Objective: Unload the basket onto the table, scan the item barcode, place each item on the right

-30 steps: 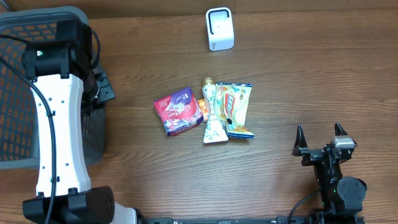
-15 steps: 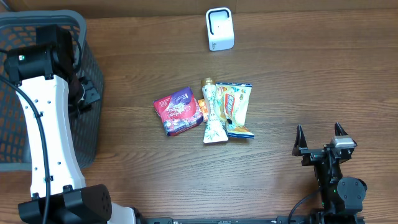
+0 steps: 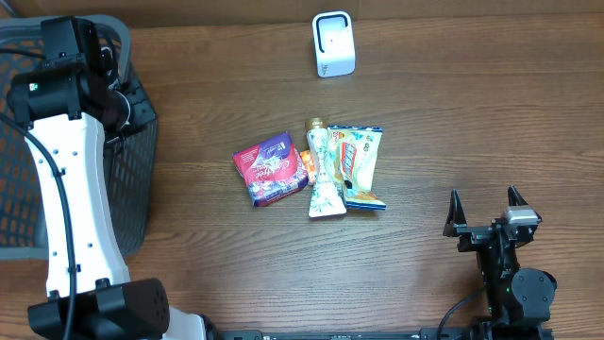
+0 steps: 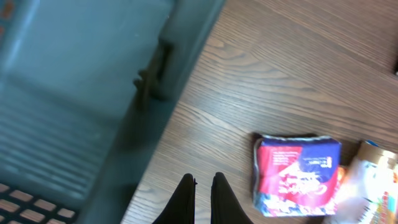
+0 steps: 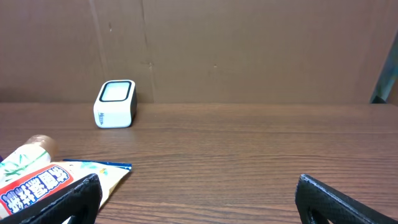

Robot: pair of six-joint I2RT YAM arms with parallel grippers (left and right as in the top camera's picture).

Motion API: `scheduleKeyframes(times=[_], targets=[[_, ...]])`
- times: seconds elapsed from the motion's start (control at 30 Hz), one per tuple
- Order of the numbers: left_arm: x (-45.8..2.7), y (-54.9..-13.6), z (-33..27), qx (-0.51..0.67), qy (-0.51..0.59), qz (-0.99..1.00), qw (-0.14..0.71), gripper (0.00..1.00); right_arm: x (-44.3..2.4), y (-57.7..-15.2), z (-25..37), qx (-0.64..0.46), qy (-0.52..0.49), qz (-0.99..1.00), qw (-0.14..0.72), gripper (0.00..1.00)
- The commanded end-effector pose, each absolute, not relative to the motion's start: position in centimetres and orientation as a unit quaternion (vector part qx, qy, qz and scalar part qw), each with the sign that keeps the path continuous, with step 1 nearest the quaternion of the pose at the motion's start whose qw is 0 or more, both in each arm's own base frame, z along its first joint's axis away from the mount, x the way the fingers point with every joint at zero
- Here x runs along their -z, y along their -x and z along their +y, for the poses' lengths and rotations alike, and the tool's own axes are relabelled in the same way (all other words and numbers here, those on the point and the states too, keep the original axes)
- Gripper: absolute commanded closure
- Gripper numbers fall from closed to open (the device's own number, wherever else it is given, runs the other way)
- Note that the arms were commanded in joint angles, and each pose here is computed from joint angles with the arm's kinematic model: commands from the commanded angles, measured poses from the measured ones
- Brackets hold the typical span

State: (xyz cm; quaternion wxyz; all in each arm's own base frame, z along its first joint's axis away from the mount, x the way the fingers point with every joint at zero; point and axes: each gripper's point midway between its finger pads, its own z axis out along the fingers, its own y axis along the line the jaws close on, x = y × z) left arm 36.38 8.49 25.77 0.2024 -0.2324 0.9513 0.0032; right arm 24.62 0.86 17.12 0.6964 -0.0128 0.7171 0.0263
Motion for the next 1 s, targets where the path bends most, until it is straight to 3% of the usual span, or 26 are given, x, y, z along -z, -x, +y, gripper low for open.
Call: scheduleKeyframes(times=[0.0, 0.13, 0.6, 0.8, 0.97], targets=[[-24.7, -36.4, 10.5, -0.056, 0.231, 0.953, 0.187, 0.96, -17.0, -24.6, 0.9, -0.028, 0.013, 0.715, 0.699, 0.0], [-24.7, -36.3, 12.3, -0.099, 0.242, 0.947, 0.188, 0.96, -17.0, -24.6, 0.9, -0.028, 0.013, 0.715, 0.699, 0.0], [-26.9, -37.4, 11.6, -0.061, 0.24, 0.942, 0.224, 0.94, -17.0, -24.6, 0.9, -0.028, 0.013, 0.715, 0.699, 0.0], [-32.0, -37.1, 7.4, 0.044, 0.19, 0.945, 0.261, 0.73, -17.0, -24.6, 0.9, -0.028, 0.013, 0.715, 0.699, 0.0], [-36.3, -36.0, 3.0, 0.157, 0.151, 0.933, 0.287, 0.43, -17.0, -24.6, 0.9, -0.028, 0.013, 0.715, 0.699, 0.0]])
